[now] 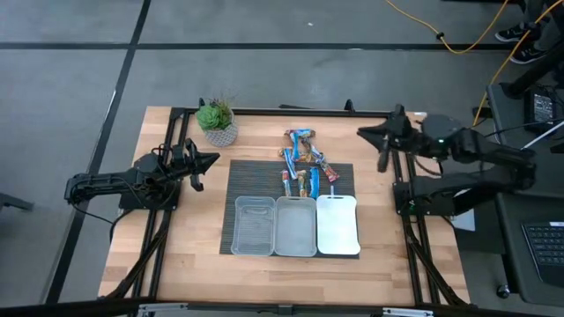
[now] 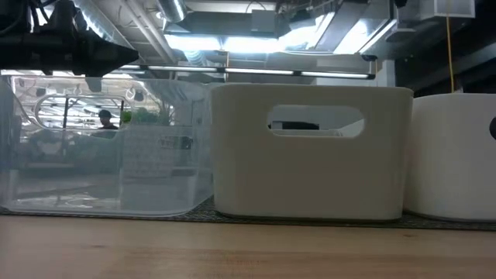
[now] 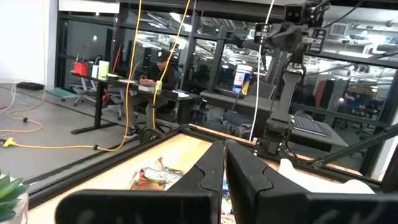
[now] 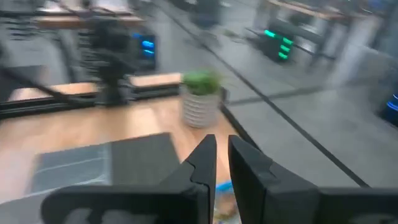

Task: Pick and place Granola Bars by type
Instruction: Put the red granola bar into the white bin

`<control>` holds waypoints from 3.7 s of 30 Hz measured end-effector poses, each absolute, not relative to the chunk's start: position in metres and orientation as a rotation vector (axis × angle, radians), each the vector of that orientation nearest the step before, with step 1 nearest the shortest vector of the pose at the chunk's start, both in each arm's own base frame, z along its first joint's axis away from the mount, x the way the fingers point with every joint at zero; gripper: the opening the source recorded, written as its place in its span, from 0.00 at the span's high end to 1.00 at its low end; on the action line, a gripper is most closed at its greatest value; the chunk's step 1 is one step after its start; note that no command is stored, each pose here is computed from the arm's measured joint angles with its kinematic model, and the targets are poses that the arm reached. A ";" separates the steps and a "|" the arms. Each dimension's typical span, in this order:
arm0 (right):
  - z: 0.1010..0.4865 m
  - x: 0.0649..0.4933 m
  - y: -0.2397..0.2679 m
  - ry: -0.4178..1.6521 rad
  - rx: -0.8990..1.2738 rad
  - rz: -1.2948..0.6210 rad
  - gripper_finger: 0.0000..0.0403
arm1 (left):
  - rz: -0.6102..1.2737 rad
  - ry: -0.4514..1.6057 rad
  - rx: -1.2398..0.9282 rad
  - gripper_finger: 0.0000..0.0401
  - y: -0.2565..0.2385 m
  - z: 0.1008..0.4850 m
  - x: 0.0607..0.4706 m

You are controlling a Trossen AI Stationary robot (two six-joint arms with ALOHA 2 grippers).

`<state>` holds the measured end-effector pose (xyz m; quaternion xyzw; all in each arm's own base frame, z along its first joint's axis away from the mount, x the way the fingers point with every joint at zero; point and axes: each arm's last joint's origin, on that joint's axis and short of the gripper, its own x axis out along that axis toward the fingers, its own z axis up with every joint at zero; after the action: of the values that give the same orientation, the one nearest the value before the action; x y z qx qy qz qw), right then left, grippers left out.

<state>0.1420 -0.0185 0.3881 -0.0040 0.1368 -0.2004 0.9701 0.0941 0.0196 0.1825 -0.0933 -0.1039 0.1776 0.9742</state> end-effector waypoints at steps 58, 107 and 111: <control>0.149 0.287 -0.092 1.326 0.381 -0.550 0.45 | 0.367 -0.183 -0.203 0.98 0.020 0.180 0.094; 0.346 0.112 -0.009 0.577 0.467 -0.238 0.95 | 0.397 -0.109 -0.182 0.97 0.021 0.173 0.095; 0.348 0.121 -0.003 0.571 0.528 -0.163 0.91 | 0.397 -0.109 -0.183 0.98 0.021 0.173 0.095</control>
<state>0.1214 -0.0035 0.3477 0.2570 0.2781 -0.0793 0.9221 0.0950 0.0205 0.1727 -0.0908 -0.0540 0.1966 0.9748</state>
